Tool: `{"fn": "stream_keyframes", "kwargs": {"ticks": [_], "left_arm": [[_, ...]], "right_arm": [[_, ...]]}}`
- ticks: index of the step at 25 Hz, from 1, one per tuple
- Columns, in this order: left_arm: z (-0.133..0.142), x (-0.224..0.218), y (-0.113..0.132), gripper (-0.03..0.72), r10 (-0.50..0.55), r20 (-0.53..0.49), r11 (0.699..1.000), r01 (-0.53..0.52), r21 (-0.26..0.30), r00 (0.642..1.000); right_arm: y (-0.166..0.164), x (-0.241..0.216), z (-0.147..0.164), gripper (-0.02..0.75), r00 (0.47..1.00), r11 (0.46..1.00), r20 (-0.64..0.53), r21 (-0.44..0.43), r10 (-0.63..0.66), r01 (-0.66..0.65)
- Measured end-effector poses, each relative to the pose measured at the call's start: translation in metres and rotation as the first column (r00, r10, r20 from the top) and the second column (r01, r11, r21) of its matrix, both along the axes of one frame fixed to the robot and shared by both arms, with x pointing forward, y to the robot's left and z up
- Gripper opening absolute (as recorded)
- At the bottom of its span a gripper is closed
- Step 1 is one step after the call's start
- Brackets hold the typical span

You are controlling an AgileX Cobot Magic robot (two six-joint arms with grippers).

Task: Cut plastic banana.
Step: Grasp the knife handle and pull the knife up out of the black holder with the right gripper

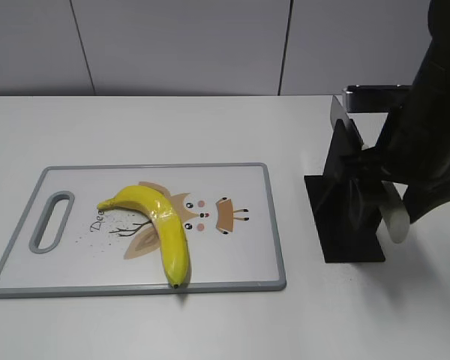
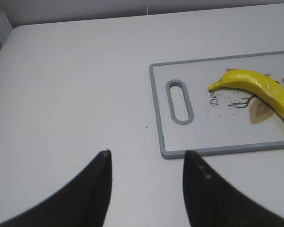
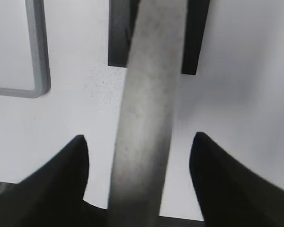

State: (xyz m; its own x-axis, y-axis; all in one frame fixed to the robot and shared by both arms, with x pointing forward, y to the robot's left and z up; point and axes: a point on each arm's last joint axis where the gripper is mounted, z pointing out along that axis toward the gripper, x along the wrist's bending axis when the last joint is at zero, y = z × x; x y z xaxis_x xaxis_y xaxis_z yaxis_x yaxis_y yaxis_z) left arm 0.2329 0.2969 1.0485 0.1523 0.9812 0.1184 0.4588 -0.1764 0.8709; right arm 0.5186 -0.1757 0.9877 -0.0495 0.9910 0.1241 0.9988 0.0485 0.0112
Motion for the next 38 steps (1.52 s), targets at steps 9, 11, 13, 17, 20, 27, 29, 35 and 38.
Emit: {"fn": "stream_keyframes", "kwargs": {"ticks": [9,11,13,17,20,27,29,35,38], "left_arm": [[0.000,0.000,0.000,0.473,0.000,0.000,1.000,0.000,0.000,1.000],[0.000,0.000,0.000,0.473,0.001,0.000,1.000,-0.001,0.001,1.000],[0.000,0.000,0.000,0.473,0.001,0.000,1.000,-0.001,0.001,1.000],[0.000,0.000,0.000,0.473,0.001,0.000,1.000,-0.001,0.001,1.000],[0.000,0.000,0.000,0.473,0.001,0.000,1.000,-0.001,0.001,1.000],[0.000,0.000,0.000,0.473,0.001,0.000,1.000,-0.001,0.001,1.000],[0.000,0.000,0.000,0.473,0.001,0.000,1.000,-0.001,0.001,1.000],[0.000,0.000,0.000,0.473,0.001,0.000,1.000,-0.001,0.001,1.000],[0.000,0.000,0.000,0.473,0.001,0.000,1.000,-0.001,0.001,1.000]], "right_arm": [[0.003,0.000,-0.006,0.194,0.997,0.999,-0.051,0.018,-0.050,0.051],[0.003,0.000,-0.006,0.194,0.997,0.998,-0.053,0.019,-0.052,0.053],[0.003,0.000,-0.006,0.194,0.997,0.998,-0.053,0.019,-0.052,0.053],[0.003,-0.001,-0.004,0.194,0.998,0.998,-0.047,0.022,-0.051,0.052],[0.003,-0.004,0.006,0.194,0.998,0.998,-0.024,0.044,-0.052,0.053],[-0.002,-0.016,0.039,0.194,0.996,0.995,0.070,0.090,-0.054,0.047],[-0.003,-0.019,0.047,0.194,0.993,0.994,0.104,0.105,-0.050,0.039],[-0.005,-0.025,0.075,0.194,0.979,0.989,0.194,0.146,-0.055,0.027],[-0.005,-0.025,0.088,0.194,0.968,0.986,0.245,0.164,-0.049,0.009]]}}
